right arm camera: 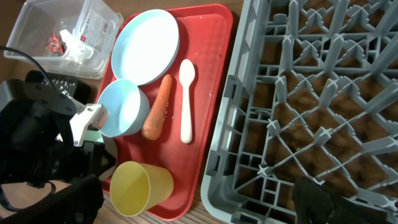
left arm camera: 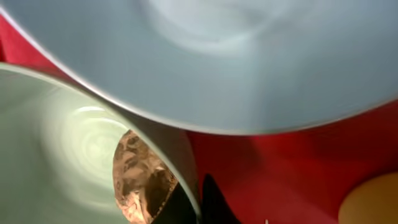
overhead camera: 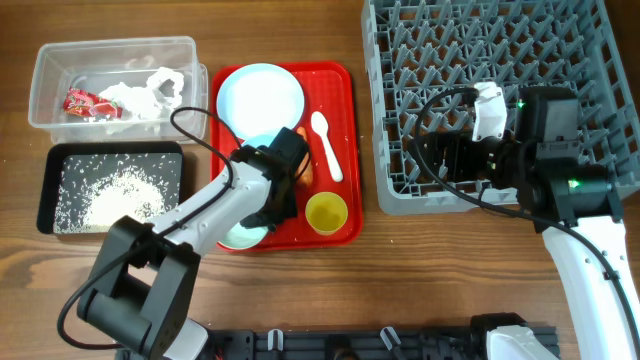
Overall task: Sort waste into correct bins and load items into the dishwasher rack
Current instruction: 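Grasp the rim of the green bowl with the left gripper, then tip the green bowl over the black tray to dump the food scrap, then set the green bowl back on the red tray with the left gripper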
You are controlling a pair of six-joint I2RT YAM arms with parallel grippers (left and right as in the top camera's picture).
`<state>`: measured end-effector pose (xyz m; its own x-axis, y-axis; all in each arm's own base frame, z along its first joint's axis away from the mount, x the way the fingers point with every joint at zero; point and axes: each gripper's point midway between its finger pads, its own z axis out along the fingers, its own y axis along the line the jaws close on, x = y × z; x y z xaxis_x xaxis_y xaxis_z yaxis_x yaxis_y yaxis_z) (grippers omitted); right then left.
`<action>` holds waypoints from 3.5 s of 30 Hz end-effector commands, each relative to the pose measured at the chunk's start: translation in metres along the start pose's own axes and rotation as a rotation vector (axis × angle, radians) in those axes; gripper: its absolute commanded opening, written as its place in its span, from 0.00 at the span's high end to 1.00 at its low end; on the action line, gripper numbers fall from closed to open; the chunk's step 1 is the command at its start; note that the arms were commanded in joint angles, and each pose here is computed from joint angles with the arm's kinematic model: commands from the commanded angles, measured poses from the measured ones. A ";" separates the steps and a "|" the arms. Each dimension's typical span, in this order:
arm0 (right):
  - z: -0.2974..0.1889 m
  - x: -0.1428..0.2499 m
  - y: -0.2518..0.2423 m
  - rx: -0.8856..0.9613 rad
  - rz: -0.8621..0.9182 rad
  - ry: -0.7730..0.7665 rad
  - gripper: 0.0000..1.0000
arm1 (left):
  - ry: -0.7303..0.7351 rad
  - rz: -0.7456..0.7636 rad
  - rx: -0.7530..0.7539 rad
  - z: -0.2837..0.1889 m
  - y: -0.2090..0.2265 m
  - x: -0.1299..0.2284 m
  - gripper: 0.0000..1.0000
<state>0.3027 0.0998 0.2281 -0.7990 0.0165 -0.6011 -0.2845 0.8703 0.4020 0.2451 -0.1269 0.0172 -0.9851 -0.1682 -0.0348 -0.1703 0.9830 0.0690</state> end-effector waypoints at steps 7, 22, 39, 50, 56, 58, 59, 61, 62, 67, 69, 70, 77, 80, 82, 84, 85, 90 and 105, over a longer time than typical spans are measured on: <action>-0.002 -0.005 0.002 0.000 -0.001 -0.010 0.00 | 0.010 0.021 0.108 -0.085 -0.024 -0.016 0.96; -0.002 -0.001 0.002 0.001 0.007 0.006 0.00 | -0.147 -0.133 0.707 -0.158 0.078 -0.116 0.96; -0.002 0.002 0.002 0.002 0.013 0.017 0.00 | -0.188 -0.588 1.445 -0.103 0.212 -0.161 0.96; -0.002 0.002 0.001 0.003 0.012 0.017 0.00 | -0.132 -0.712 1.608 -0.123 0.211 -0.163 0.96; -0.002 0.002 0.002 0.002 0.012 0.016 0.00 | -0.169 -0.733 1.576 -0.119 0.228 -0.159 0.96; -0.002 0.002 0.002 0.002 0.011 0.016 0.00 | -0.187 -0.724 1.573 -0.129 0.229 -0.158 0.96; -0.002 0.002 0.002 0.002 0.008 0.016 0.00 | -0.206 -0.705 1.569 -0.139 0.228 -0.156 0.96; -0.002 0.002 0.002 0.002 0.009 0.016 0.00 | -0.269 -0.638 1.561 -0.166 0.221 -0.150 0.96; -0.002 0.002 0.001 0.003 0.009 0.016 0.00 | -0.294 -0.598 1.548 -0.181 0.216 -0.146 0.96; -0.002 0.002 0.002 0.002 0.008 0.016 0.00 | -0.386 -0.294 1.290 -0.235 0.168 -0.106 0.96; -0.002 0.001 0.002 0.002 0.007 0.013 0.00 | -0.359 -0.231 1.128 -0.230 0.157 -0.090 0.96; -0.002 0.001 0.002 0.002 0.007 0.011 0.00 | -0.318 -0.226 1.015 -0.223 0.154 -0.079 0.96; -0.002 -0.002 0.002 0.001 0.000 -0.001 0.00 | -0.120 -0.364 0.448 -0.179 0.156 -0.038 0.96; -0.002 -0.002 0.002 0.001 0.001 0.000 0.00 | -0.066 -0.331 0.387 -0.154 0.128 -0.033 0.96; -0.002 -0.002 0.002 0.001 0.001 0.000 0.00 | -0.052 -0.310 0.379 -0.141 0.112 -0.031 0.96; -0.002 -0.002 0.002 0.001 0.001 0.000 0.00 | -0.041 -0.266 0.389 -0.124 0.088 -0.028 0.96; -0.002 -0.002 0.002 0.001 0.001 0.000 0.00 | -0.040 -0.242 0.393 -0.119 0.078 -0.026 0.96; -0.002 -0.002 0.002 0.001 0.001 0.000 0.00 | -0.038 -0.130 0.253 -0.089 0.047 -0.008 0.96; -0.002 -0.002 0.002 0.001 0.000 -0.001 0.00 | -0.091 0.088 0.034 -0.035 -0.010 -0.002 0.96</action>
<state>0.2998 0.0996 0.2258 -0.8087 0.0158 -0.5880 -0.2779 0.8708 0.4055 0.2494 -0.1442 0.0673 -0.9866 -0.0700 -0.1471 -0.0688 0.9975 -0.0129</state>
